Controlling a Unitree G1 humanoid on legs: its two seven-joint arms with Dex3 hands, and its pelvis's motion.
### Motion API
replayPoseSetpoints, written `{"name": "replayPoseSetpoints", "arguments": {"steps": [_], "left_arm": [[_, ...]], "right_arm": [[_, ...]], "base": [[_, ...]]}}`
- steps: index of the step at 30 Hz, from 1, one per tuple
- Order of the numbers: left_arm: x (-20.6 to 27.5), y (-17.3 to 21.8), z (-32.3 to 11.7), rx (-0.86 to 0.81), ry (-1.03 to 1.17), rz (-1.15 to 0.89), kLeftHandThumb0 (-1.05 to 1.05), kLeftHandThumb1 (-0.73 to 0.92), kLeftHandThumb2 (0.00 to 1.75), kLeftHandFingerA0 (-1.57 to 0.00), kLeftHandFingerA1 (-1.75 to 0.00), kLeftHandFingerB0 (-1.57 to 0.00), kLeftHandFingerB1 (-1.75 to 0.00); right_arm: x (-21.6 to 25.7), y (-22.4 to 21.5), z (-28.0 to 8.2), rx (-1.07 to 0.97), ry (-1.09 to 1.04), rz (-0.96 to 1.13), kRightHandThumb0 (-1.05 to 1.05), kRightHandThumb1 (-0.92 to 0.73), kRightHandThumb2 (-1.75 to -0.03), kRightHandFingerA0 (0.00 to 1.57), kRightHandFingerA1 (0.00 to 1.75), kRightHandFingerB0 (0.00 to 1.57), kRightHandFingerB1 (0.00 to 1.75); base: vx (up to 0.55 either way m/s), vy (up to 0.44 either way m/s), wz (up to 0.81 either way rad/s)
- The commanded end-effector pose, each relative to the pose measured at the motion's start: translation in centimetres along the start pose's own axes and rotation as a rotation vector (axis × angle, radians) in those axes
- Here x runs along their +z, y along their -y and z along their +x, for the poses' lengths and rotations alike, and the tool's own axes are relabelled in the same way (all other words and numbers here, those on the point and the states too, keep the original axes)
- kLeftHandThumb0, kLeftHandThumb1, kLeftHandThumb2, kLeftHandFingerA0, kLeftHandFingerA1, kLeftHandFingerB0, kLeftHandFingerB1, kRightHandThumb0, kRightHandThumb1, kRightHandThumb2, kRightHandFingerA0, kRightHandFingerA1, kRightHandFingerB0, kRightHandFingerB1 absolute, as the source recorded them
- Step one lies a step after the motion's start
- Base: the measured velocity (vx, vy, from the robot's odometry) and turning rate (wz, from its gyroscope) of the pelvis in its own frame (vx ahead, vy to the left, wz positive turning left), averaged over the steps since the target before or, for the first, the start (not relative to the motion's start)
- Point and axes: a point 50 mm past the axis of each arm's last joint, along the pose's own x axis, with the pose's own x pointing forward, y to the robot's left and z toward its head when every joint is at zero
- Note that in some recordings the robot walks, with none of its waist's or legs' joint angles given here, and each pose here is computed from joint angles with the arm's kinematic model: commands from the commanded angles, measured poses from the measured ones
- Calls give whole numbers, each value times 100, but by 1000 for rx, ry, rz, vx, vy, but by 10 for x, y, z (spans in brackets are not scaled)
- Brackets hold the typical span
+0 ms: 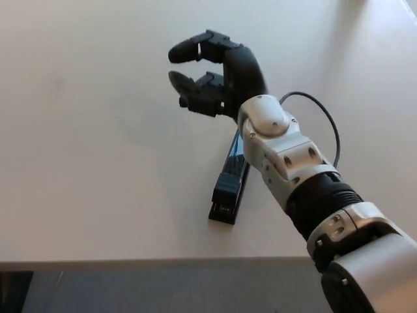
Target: The robot uses its right hand to press on the stapler that is in the middle of the desk
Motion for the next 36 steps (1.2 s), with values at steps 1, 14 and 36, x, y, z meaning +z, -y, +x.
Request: {"name": "replayPoseSetpoints", "arguments": {"steps": [1, 14, 36], "left_arm": [[6, 5, 1, -23, 26, 23, -36, 61, 116, -5, -51, -3, -50], [16, 6, 5, -41, 36, 42, -37, 60, 115, -4, -50, -2, -49], [21, 3, 9, -38, 59, 41, -36, 62, 117, -4, -50, -3, -49]], "right_arm": [[-6, -6, -1, -17, 34, -128, -9, -63, -52, 67, 175, 54, 166], [-74, -6, -22, -73, -175, 66, -14, -64, -54, 70, 175, 53, 163], [-82, -40, -33, 92, -126, 167, -25, -62, -59, 78, 166, 63, 148]], "base": [[0, 0, 0], [0, 0, 0], [0, 0, 0]]}}
